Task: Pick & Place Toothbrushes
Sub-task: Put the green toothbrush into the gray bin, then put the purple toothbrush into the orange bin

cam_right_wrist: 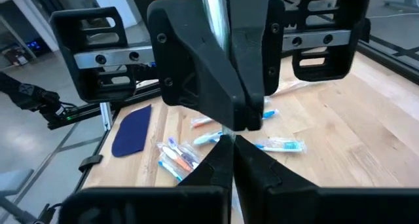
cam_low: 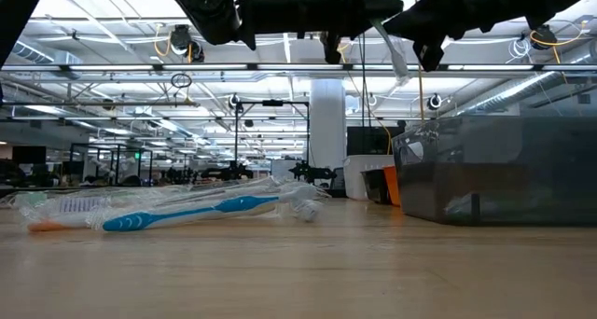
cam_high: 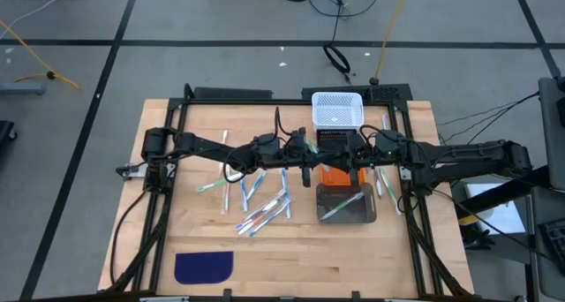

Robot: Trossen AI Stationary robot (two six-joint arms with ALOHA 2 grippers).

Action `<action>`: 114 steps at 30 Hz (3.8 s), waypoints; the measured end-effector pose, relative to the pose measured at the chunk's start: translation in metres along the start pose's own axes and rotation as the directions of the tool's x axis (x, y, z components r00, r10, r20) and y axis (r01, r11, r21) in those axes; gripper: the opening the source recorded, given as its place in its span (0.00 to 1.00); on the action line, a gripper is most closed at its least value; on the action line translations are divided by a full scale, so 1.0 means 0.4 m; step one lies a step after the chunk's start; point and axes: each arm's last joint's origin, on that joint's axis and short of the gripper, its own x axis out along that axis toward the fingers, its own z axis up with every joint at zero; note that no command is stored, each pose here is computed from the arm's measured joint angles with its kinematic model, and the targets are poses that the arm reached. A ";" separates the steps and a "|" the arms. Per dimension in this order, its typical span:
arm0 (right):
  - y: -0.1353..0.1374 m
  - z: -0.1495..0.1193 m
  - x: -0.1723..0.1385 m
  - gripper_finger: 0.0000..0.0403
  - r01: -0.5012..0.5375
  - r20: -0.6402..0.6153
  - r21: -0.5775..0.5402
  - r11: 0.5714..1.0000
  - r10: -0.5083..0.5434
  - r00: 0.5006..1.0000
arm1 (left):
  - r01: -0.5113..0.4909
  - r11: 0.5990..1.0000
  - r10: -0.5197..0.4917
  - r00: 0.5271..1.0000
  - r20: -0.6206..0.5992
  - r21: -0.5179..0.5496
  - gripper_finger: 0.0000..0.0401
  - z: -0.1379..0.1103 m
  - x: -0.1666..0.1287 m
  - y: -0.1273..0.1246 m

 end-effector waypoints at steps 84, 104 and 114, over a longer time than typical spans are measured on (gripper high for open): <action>-0.059 -0.002 -0.107 0.26 0.266 -0.066 -0.006 0.964 -0.265 0.962 | 0.093 0.994 -0.063 0.925 -0.374 0.062 0.09 -0.125 0.192 -0.161; -0.061 -0.008 -0.108 0.26 0.275 -0.090 0.001 0.961 -0.274 0.958 | 0.080 0.995 -0.055 0.939 -0.339 0.061 0.46 -0.114 0.197 -0.146; -0.086 -0.059 -0.129 0.26 0.512 -0.277 0.110 0.852 -0.468 0.839 | 0.086 0.992 -0.044 0.919 -0.391 0.091 0.43 -0.126 0.192 -0.143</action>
